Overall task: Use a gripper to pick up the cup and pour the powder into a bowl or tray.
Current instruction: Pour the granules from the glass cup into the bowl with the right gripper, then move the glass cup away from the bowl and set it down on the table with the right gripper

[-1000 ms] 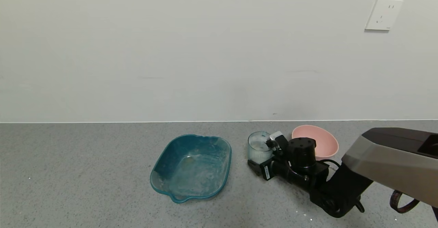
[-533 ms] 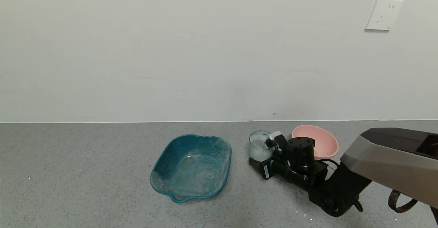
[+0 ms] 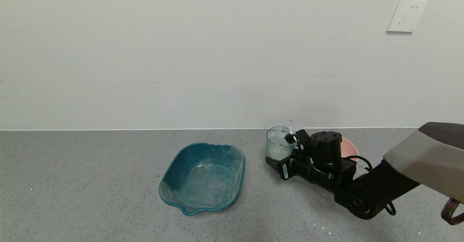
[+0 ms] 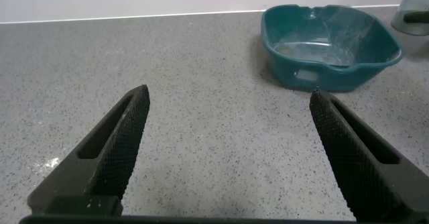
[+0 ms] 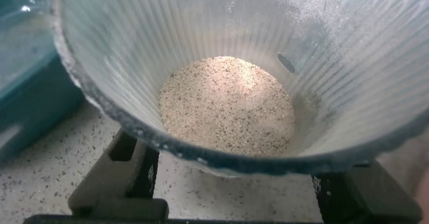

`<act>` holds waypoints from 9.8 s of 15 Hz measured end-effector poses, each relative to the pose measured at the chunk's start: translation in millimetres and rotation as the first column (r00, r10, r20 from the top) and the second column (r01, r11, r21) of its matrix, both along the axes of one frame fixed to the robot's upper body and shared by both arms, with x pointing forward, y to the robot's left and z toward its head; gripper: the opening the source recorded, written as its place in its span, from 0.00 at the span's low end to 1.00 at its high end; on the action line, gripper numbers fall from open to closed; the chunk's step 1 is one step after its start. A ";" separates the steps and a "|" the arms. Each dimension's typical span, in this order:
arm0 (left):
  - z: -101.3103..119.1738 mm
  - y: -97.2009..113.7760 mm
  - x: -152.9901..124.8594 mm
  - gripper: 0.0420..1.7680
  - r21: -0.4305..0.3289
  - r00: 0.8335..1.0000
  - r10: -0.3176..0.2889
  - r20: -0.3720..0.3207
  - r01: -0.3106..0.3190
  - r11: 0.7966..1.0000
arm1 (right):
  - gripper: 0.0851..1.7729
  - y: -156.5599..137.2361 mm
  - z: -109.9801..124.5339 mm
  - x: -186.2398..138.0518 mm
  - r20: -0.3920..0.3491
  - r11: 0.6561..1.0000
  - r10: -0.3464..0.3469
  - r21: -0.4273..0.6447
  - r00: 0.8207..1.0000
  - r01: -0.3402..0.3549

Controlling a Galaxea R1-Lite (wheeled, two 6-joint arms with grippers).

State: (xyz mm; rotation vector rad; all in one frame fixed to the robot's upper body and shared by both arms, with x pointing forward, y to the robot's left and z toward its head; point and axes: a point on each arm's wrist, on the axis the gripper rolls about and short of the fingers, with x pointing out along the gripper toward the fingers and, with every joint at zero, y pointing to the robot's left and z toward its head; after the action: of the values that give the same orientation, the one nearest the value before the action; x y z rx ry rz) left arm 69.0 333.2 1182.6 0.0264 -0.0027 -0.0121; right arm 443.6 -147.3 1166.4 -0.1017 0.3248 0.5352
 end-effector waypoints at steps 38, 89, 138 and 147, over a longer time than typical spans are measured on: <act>0.0 0.0 0.0 0.97 0.000 1.000 0.000 0.000 0.000 1.000 | 0.72 -190.1 115.6 10.4 0.301 0.304 -0.085 -0.900 0.950 0.313; 0.2 0.0 0.0 0.97 0.000 1.000 0.000 0.001 0.000 1.000 | 0.71 -153.5 80.2 21.0 0.104 -0.243 0.096 -0.962 0.990 0.125; 0.0 0.0 0.0 0.97 0.000 1.000 0.000 0.000 0.000 1.000 | 0.71 13.2 50.1 -29.5 -0.030 0.969 -0.211 -0.135 0.977 0.205; 0.1 0.0 0.0 0.97 0.000 1.000 0.000 0.001 0.000 1.000 | 0.71 14.6 16.4 -19.8 -0.045 0.968 -0.230 -0.111 0.972 0.224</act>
State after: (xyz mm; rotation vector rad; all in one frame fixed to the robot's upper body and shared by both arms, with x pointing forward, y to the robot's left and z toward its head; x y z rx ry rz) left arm 69.0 333.2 1182.7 0.0260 -0.0033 -0.0121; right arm 423.9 -132.7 1182.7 -0.1493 0.4156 0.2942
